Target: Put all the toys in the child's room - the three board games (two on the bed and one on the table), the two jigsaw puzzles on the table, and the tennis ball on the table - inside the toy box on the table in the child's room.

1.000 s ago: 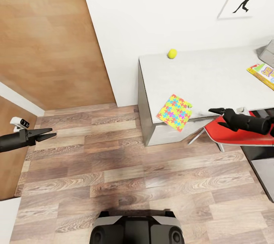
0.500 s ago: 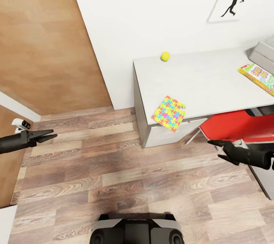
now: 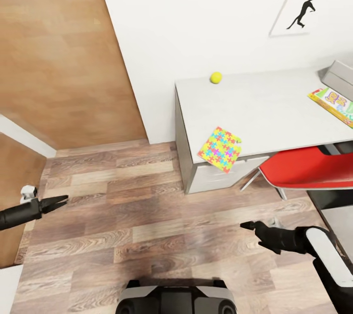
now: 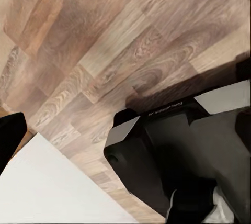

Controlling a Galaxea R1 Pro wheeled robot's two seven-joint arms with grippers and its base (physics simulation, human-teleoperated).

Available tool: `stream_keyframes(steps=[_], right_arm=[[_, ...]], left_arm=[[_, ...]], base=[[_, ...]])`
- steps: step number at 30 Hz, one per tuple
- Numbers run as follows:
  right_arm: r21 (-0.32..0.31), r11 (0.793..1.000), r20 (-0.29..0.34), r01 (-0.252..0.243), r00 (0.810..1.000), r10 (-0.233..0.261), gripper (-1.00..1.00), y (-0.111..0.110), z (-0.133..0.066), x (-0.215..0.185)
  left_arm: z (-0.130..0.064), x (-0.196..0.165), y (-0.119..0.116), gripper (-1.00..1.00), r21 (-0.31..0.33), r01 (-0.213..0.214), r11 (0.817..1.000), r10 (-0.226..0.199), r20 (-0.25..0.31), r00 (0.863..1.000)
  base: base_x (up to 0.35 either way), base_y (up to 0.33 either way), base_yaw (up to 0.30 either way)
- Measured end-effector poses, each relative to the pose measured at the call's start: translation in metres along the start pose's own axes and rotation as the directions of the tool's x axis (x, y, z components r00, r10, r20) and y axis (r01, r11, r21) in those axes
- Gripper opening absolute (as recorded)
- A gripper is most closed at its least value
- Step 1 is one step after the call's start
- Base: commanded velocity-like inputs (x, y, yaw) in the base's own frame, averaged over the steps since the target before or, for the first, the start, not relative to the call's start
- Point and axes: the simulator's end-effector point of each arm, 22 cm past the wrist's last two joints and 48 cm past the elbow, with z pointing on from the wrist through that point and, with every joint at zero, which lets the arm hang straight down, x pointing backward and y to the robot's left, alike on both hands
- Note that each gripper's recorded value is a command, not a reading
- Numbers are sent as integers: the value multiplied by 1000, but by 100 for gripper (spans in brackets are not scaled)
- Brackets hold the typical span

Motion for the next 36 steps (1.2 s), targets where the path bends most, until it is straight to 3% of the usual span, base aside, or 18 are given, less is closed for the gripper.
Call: stream_keyframes(steps=[5,8,13,19,22,36], right_arm=[[35,999,-26,9,1000,-8,100,1,19,24],[50,999,-27,19,999,-18,100,0,21,27],[56,998,28,10,1000,-11,100,1,19,16],[65,998,54,5,999,-8,100,-3,14,9],[66,998,60,1,998,-5,100,-5,12,6],[52,999,66,11,998,-14,100,4,9,6]], left_arm=[[-3,20,40,100,-114,31,993,-30,12,999],[-4,24,47,100,-135,42,990,-40,14,999],[-5,26,51,100,-158,44,986,-42,13,999],[-4,28,81,100,-303,14,953,-10,13,1000],[-3,29,89,100,-343,10,939,-5,16,1000],[1,26,85,100,-350,2,937,7,25,1000]], base=[[0,0,199],[0,0,203],[0,0,197],[0,0,94],[0,0,-91],[0,0,-54]])
